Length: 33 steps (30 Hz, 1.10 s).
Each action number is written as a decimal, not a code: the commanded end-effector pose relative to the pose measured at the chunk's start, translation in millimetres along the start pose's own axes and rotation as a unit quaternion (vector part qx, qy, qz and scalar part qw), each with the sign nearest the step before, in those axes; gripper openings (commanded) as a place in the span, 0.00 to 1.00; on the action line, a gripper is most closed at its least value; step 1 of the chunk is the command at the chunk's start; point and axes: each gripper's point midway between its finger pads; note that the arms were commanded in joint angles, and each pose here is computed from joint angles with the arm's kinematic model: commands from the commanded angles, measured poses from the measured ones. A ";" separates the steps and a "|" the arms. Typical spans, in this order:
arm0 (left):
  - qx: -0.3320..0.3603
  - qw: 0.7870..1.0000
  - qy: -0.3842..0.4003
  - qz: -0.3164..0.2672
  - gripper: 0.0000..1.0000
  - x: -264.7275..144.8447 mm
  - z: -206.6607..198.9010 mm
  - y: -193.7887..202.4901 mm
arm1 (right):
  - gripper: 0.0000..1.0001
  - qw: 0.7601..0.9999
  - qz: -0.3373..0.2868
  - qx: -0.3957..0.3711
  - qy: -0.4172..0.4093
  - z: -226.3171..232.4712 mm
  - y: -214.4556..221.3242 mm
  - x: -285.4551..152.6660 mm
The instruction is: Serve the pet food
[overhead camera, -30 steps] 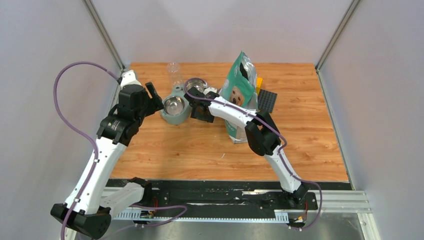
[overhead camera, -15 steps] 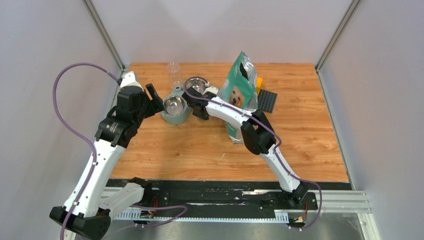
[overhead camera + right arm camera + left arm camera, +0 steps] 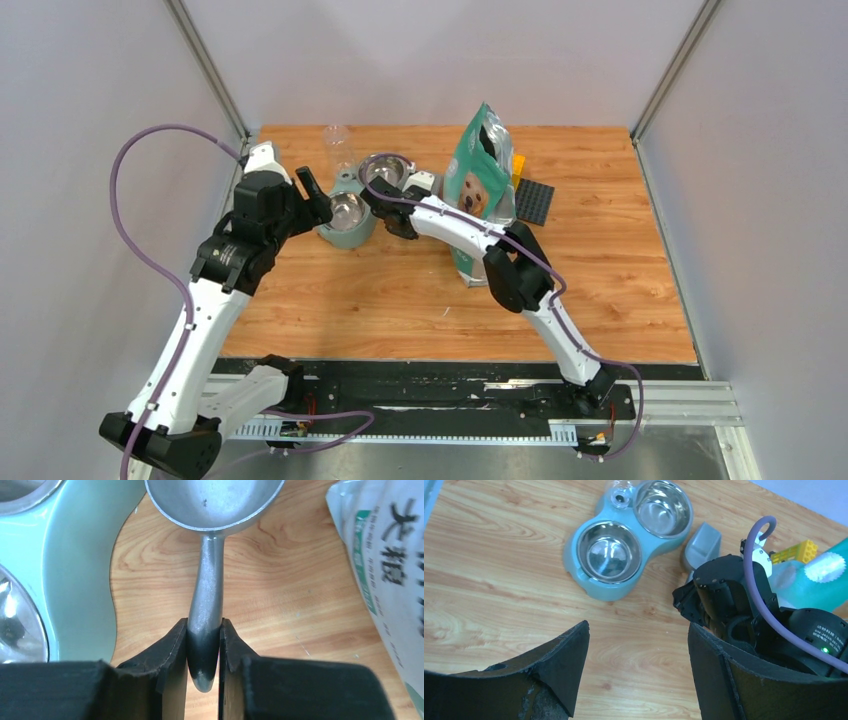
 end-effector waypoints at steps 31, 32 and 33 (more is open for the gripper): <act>-0.093 0.976 0.188 -0.055 1.00 57.2 -95.4 -70.4 | 0.00 0.946 -0.083 -0.036 -0.312 61.9 -93.4 -259.5; -0.094 0.976 0.189 -0.048 1.00 63.6 -98.0 -68.8 | 0.00 0.944 -0.085 -0.039 -0.316 62.7 -93.1 -263.9; -0.099 0.976 0.190 -0.048 1.00 66.0 -99.4 -70.2 | 0.00 0.941 -0.091 -0.044 -0.323 64.6 -93.9 -268.5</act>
Point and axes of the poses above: each gripper's point midway between its finger pads, its own x axis out along the fingers, its own z axis along the line the jaws close on, y = z × x, and after that the axes turned 12 degrees about x, right-handed
